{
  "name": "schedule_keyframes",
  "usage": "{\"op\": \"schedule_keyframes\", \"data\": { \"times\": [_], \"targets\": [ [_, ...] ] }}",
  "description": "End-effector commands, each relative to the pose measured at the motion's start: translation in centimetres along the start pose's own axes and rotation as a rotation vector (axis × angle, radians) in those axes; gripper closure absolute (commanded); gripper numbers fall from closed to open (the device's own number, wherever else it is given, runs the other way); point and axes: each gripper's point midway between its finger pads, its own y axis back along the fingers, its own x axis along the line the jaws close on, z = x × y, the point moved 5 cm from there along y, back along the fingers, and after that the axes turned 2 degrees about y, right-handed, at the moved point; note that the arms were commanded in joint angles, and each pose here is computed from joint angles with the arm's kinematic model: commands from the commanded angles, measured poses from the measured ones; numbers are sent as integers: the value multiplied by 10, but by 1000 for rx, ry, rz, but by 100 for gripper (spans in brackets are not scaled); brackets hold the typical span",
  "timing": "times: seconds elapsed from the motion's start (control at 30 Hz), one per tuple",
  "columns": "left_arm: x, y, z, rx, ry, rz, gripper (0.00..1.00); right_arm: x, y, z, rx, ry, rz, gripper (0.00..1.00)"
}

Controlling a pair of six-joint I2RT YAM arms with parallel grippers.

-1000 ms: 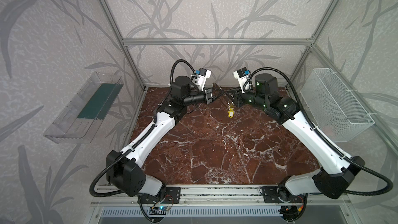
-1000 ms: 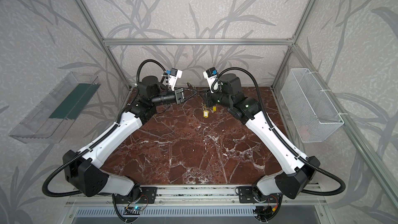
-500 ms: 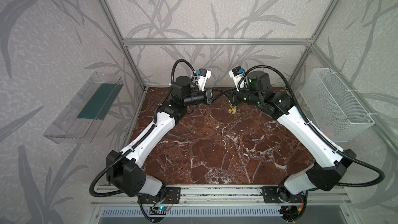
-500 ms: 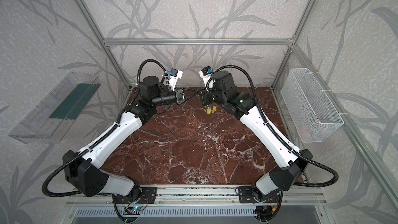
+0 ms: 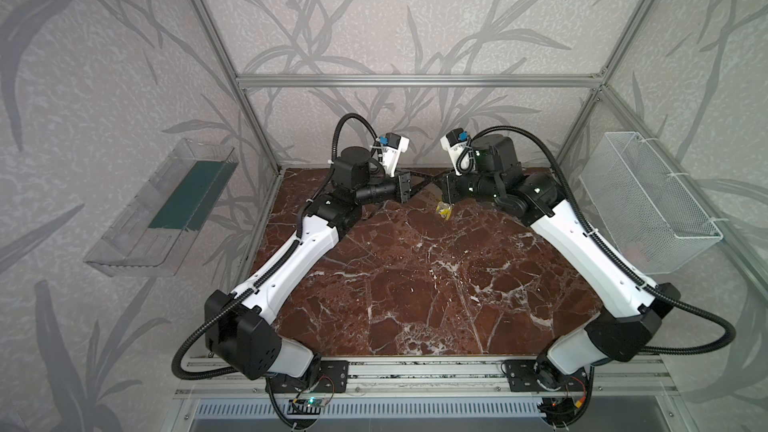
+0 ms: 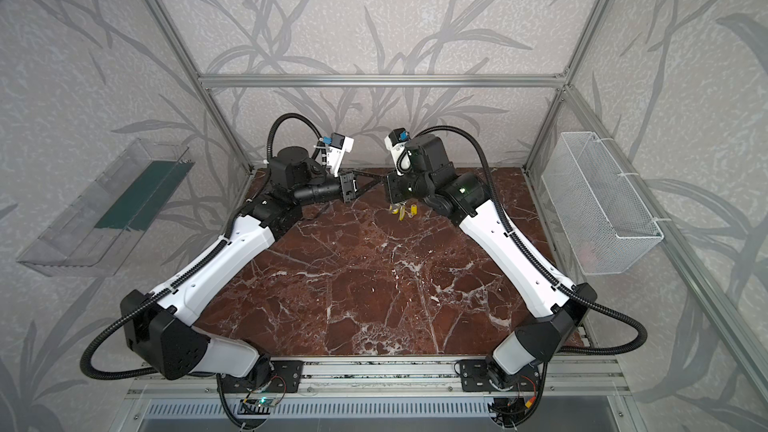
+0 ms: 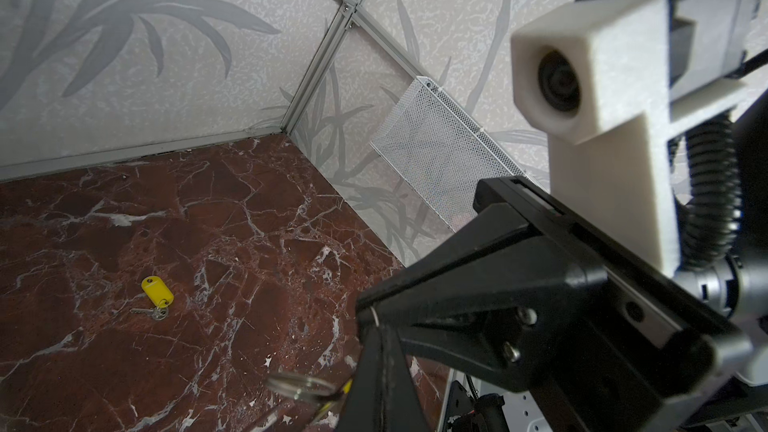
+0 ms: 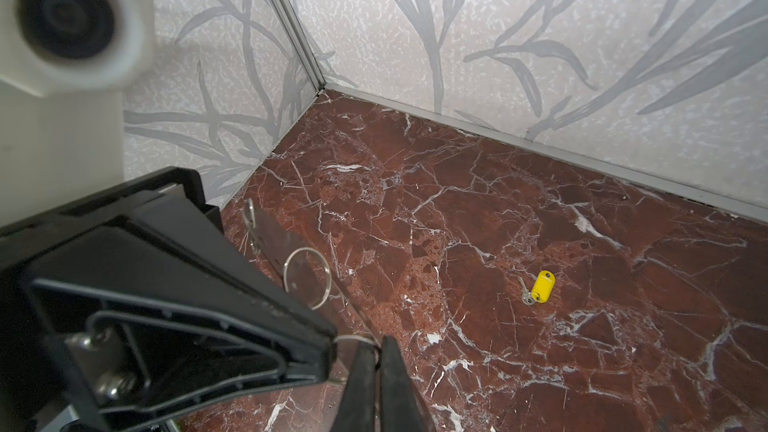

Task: Put the keys on the keyring

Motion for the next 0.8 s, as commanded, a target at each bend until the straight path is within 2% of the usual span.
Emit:
{"op": "schedule_keyframes", "data": {
  "times": [0.0,0.07,0.17,0.3,0.37,0.77],
  "targets": [
    [-29,7,14,-31,-81,-74,100,3,1,6,-39,1,11,100],
    [-30,8,15,-36,-78,-73,87,4,2,7,-56,3,20,100],
    [-29,11,17,-54,-63,-75,75,0,2,6,-77,0,27,100],
    [-28,19,23,-91,-45,-82,71,-4,6,5,-110,5,28,100],
    [-29,21,25,-104,-36,-85,65,-4,7,5,-116,10,26,100],
    [-19,23,24,-114,2,-76,64,-7,11,4,-188,32,58,100]
  ]
}}
